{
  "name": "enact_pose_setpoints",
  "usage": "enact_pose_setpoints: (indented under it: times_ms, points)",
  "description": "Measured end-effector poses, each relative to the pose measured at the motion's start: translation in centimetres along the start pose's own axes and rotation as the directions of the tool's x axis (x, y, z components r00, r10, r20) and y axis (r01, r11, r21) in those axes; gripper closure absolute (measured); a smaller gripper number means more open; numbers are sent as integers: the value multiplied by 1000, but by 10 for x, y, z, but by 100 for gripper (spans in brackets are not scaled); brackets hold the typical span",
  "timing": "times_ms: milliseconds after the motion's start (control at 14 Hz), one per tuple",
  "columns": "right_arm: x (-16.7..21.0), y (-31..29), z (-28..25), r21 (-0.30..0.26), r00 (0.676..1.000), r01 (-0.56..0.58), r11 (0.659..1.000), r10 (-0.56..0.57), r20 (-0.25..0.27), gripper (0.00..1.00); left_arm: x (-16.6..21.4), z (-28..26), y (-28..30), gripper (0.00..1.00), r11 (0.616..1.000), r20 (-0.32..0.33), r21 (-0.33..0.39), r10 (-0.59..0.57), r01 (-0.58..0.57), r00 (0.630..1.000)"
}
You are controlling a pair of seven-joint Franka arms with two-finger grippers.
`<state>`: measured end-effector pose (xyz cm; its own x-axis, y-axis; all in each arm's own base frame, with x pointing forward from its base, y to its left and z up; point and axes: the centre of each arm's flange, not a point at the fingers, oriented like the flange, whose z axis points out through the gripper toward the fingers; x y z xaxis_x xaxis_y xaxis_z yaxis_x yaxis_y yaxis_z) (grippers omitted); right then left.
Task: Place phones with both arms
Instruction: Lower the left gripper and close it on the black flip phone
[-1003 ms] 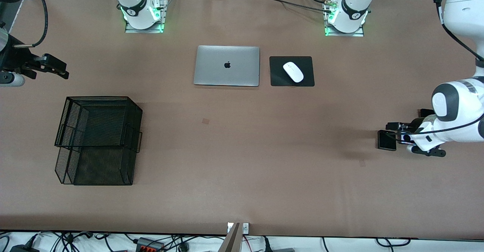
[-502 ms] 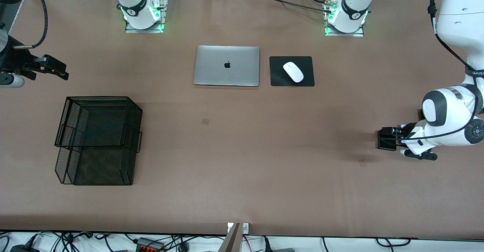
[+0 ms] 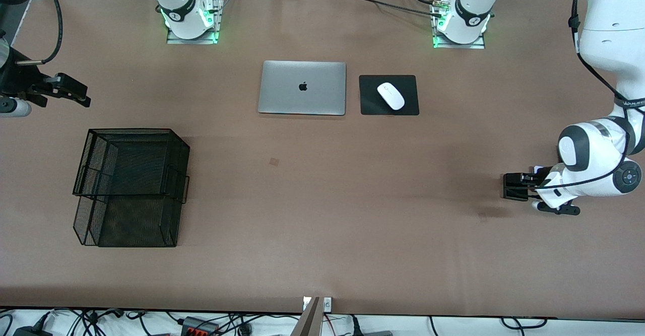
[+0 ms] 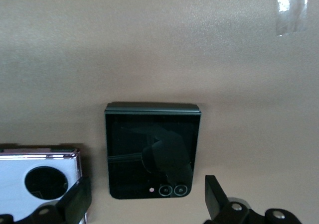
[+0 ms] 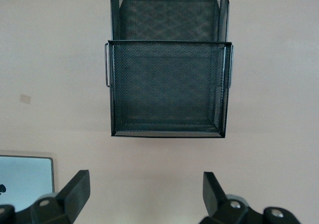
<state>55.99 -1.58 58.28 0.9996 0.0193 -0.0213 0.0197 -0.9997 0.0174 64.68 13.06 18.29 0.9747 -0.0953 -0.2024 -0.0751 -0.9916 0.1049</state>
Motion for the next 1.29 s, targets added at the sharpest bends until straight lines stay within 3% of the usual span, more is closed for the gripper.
enact_pose_setpoints:
  times_ms: [645,932,1003,1290]
  points:
    - [1,0,-1,-1,1000,1,1000,-1,-12,0,5,13,3,0,1000,-12,-13,-4,4,1000]
    - [1,-2,-1,-1,1000,4,1000,-4,-13,0,5,14,4,12,1000,-10,-14,-2,2,1000]
    - [2,-2,-1,-1,1000,4,1000,-4,-14,0,5,14,4,20,1000,-11,-14,0,0,1000]
    - [2,-2,-2,-1,1000,4,1000,-4,-15,0,6,14,6,20,1000,-11,-14,4,-4,1000]
